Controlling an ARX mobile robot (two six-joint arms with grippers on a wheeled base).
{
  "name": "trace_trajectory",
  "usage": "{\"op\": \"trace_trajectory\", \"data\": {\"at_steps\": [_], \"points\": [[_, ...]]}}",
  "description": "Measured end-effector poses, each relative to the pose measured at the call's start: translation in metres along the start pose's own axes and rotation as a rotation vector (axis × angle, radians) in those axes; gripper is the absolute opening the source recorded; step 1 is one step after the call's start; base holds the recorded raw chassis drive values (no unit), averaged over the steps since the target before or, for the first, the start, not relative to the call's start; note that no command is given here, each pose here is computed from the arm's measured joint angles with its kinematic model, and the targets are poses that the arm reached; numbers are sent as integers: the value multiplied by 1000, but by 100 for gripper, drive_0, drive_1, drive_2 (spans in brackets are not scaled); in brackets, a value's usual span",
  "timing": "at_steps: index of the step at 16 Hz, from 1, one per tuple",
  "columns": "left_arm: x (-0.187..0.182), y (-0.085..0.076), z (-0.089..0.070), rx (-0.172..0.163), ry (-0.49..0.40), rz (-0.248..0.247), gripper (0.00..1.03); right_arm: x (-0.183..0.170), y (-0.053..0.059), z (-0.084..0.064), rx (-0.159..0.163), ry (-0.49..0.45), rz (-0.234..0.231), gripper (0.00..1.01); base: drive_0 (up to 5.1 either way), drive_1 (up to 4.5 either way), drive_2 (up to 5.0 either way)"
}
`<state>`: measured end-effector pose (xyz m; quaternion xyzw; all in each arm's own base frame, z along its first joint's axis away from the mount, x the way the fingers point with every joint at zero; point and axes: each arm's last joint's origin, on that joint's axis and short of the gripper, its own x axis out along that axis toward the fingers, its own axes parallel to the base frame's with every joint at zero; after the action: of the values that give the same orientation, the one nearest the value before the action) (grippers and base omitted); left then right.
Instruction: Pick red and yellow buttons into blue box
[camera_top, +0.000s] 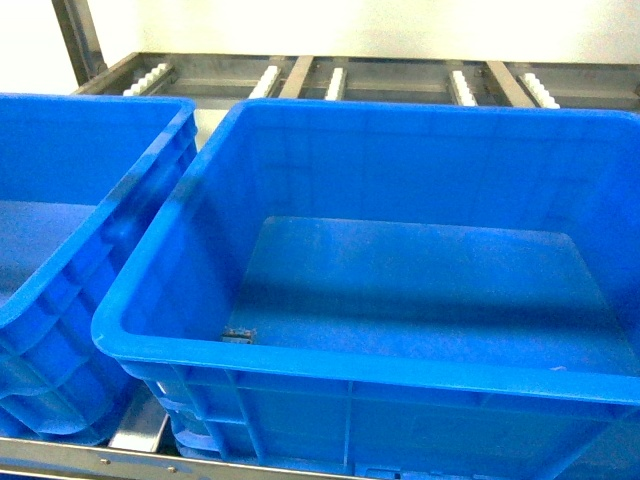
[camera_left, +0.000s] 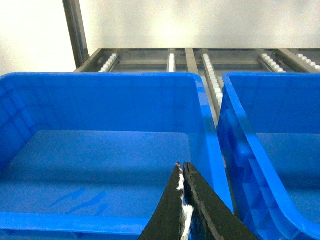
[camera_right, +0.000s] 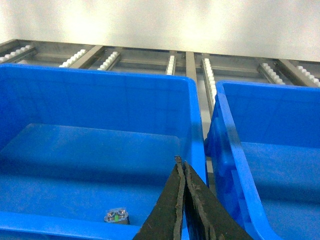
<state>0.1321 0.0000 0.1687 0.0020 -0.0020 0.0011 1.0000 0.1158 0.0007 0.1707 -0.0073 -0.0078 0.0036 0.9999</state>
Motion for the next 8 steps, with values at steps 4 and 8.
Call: {"op": "trace_trajectory", "data": {"at_steps": [4, 8], "points": [[-11, 0, 2, 0, -8, 0, 2, -6, 0, -1, 0, 4, 0, 2, 0, 0, 0], [-17, 0, 3, 0, -13, 1, 2, -16, 0, -7, 0, 54, 1, 2, 0, 0, 0]]}}
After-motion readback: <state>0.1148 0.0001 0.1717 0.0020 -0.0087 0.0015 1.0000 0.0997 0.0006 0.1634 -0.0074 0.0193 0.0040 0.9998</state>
